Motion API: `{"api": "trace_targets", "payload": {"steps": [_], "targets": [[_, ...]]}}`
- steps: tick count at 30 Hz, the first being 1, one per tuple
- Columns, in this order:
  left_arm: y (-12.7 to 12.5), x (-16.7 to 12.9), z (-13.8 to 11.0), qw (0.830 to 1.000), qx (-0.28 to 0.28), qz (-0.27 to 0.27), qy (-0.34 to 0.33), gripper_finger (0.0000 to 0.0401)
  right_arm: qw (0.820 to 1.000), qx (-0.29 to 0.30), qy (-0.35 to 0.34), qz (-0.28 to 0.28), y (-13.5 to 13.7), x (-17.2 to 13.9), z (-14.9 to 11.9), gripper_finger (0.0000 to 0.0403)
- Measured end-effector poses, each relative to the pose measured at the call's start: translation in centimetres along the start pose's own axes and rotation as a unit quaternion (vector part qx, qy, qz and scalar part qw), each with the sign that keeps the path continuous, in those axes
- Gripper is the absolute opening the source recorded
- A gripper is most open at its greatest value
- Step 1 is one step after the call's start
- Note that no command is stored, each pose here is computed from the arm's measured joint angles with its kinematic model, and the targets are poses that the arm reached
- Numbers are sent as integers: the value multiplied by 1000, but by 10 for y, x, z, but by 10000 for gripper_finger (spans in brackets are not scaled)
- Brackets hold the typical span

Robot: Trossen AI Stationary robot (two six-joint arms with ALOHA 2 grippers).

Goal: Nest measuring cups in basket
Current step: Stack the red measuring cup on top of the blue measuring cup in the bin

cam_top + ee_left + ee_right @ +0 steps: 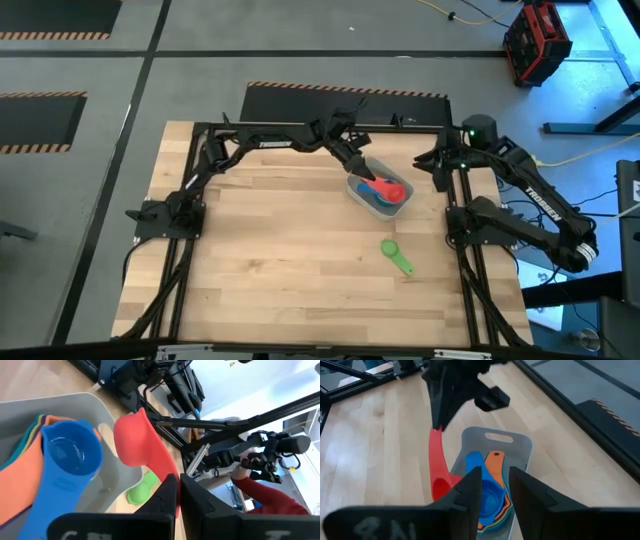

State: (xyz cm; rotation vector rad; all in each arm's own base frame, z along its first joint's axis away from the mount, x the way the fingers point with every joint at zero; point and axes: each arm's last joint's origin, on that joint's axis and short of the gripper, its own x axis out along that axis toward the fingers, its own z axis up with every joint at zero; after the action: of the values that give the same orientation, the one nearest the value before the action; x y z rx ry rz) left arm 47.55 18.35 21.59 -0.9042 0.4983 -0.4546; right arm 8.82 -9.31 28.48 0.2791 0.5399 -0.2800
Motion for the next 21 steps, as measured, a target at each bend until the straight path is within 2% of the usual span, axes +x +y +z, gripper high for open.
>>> {"api": "trace_targets", "payload": {"steps": [8,21], "targets": [[24,9,-7,1000,-13,8,-4,3,1000,-1,-2,0,-2,3,-1,103],[31,-4,1,999,-29,18,-29,3,1000,-1,-2,0,-2,3,-1,103]]}}
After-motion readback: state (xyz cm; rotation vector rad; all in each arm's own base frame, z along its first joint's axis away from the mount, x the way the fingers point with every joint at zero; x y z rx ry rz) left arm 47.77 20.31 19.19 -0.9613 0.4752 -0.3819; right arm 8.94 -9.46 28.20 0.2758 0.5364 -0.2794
